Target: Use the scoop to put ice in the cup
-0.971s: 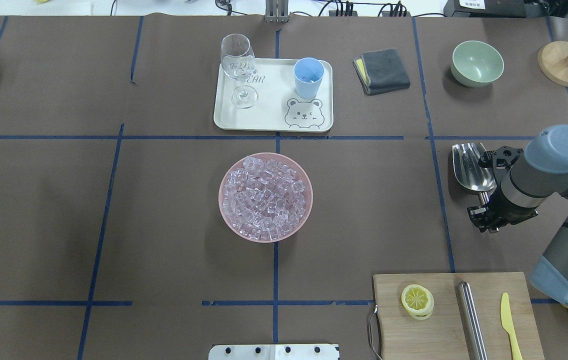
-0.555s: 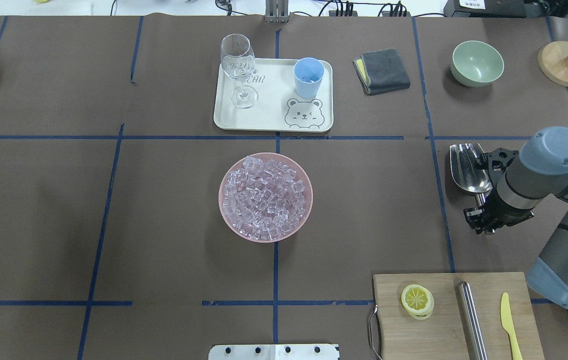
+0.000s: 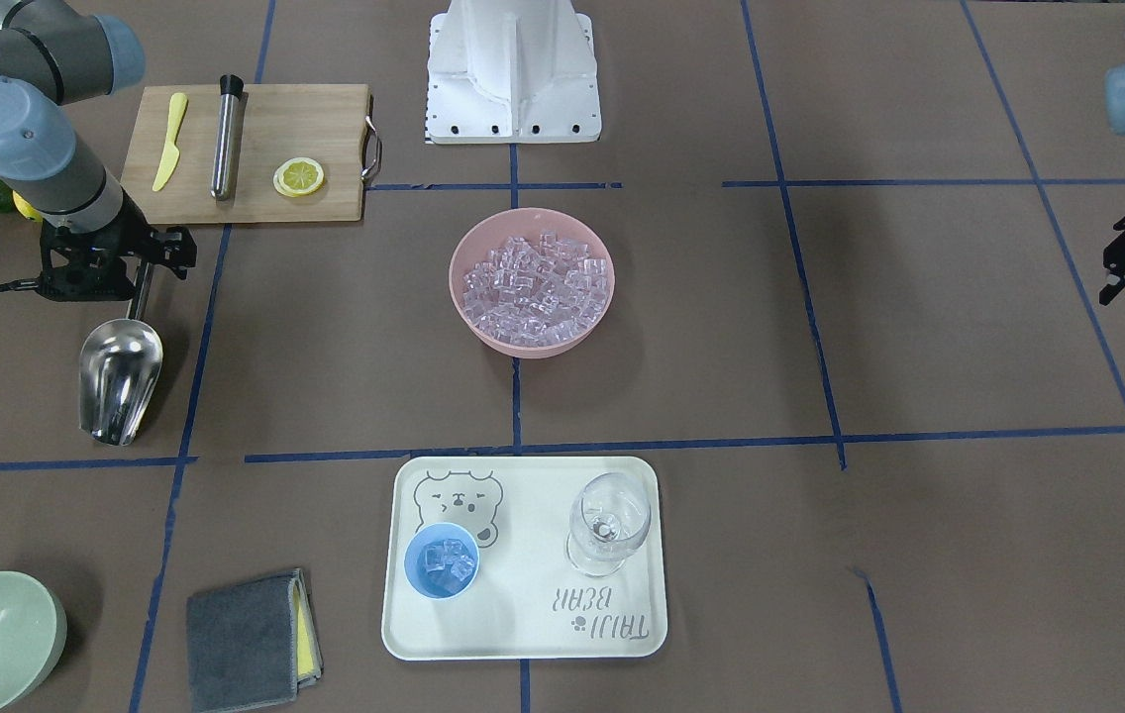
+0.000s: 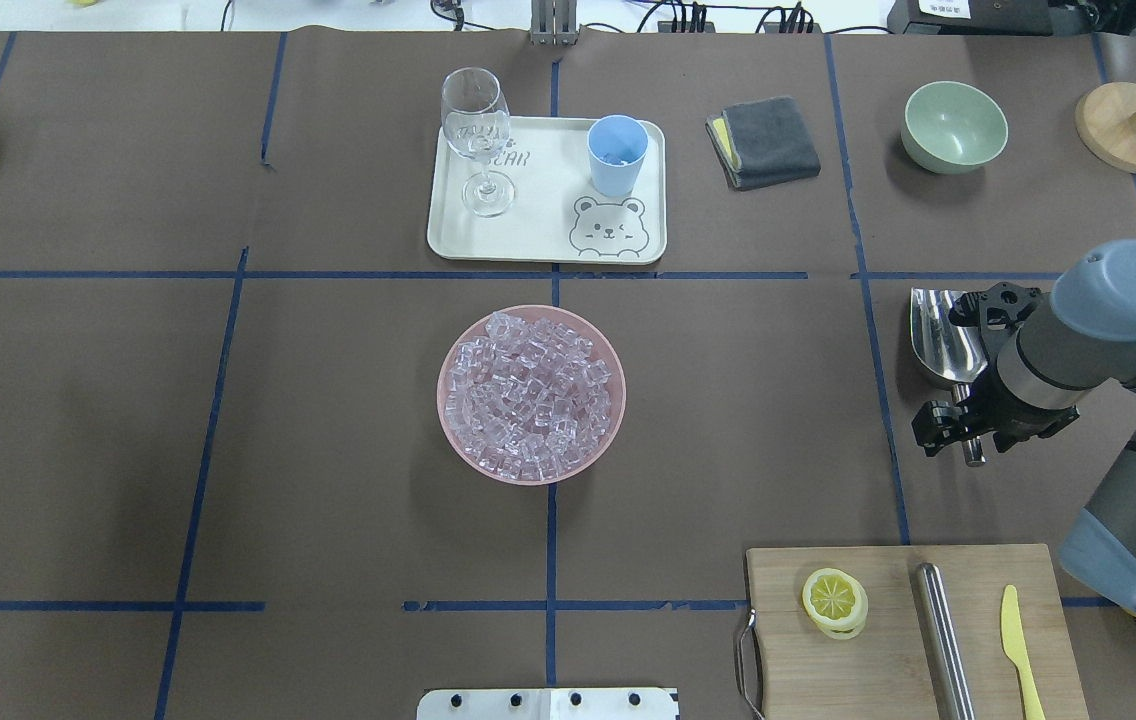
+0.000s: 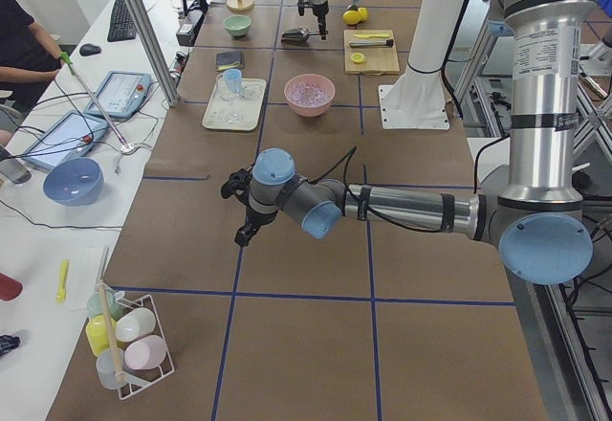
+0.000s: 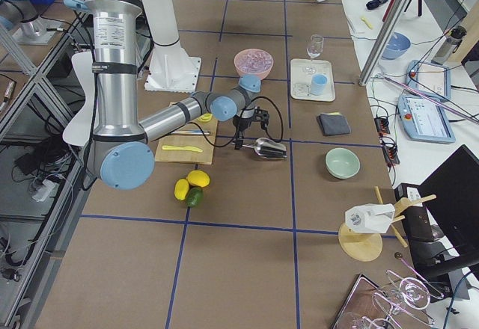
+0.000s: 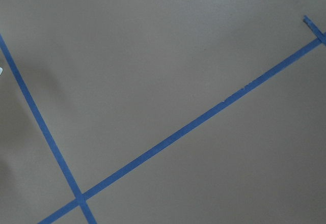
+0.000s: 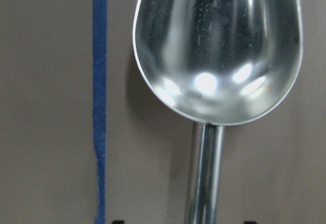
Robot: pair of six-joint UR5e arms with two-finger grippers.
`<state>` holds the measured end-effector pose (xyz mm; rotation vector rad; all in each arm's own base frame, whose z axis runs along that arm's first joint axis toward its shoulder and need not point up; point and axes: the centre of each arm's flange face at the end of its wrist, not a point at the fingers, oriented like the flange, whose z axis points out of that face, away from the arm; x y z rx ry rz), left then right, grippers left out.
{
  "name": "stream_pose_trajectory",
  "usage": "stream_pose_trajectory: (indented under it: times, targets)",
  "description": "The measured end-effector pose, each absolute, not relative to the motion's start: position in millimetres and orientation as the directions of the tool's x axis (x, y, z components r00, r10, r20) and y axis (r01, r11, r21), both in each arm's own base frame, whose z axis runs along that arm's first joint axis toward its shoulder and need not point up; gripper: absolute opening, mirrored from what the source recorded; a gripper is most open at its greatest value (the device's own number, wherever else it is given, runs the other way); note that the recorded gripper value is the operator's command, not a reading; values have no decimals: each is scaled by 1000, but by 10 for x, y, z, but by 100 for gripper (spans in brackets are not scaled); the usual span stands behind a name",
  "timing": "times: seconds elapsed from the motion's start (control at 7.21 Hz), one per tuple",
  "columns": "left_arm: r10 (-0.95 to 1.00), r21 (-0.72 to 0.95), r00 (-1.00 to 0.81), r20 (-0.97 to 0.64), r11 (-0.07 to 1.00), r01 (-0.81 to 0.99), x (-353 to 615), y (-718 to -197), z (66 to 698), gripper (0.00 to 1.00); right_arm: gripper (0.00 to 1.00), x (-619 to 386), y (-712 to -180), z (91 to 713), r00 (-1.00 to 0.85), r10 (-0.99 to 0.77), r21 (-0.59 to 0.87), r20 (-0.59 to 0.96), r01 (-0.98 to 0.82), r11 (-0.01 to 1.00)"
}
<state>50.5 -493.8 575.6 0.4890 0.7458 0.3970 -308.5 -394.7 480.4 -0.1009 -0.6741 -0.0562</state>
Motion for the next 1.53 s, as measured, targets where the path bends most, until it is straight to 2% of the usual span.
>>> stream_pose_trajectory:
  times: [0.42,0.83,1.11,1.53]
  targets:
    - [426,501,685,-591,860,-102,79,-4812,5953,100,100,-2400,-4188,4792,772,18,-44,636,13,999]
    - [255,324,648,-718,946,-13,-382,-4703,6124,100,100,-1295,-4421,5167,743,20,-21,669,-8,1000]
    - [141,212,656,-742,977,30,-595,-4735,6017,100,100,-759,-4446,5451,751,16,3,660,-25,1000]
    - [156,279,725,-671,959,52,-765,-4557,5930,100,100,-453,-4465,5639,759,-3,29,651,-20,999]
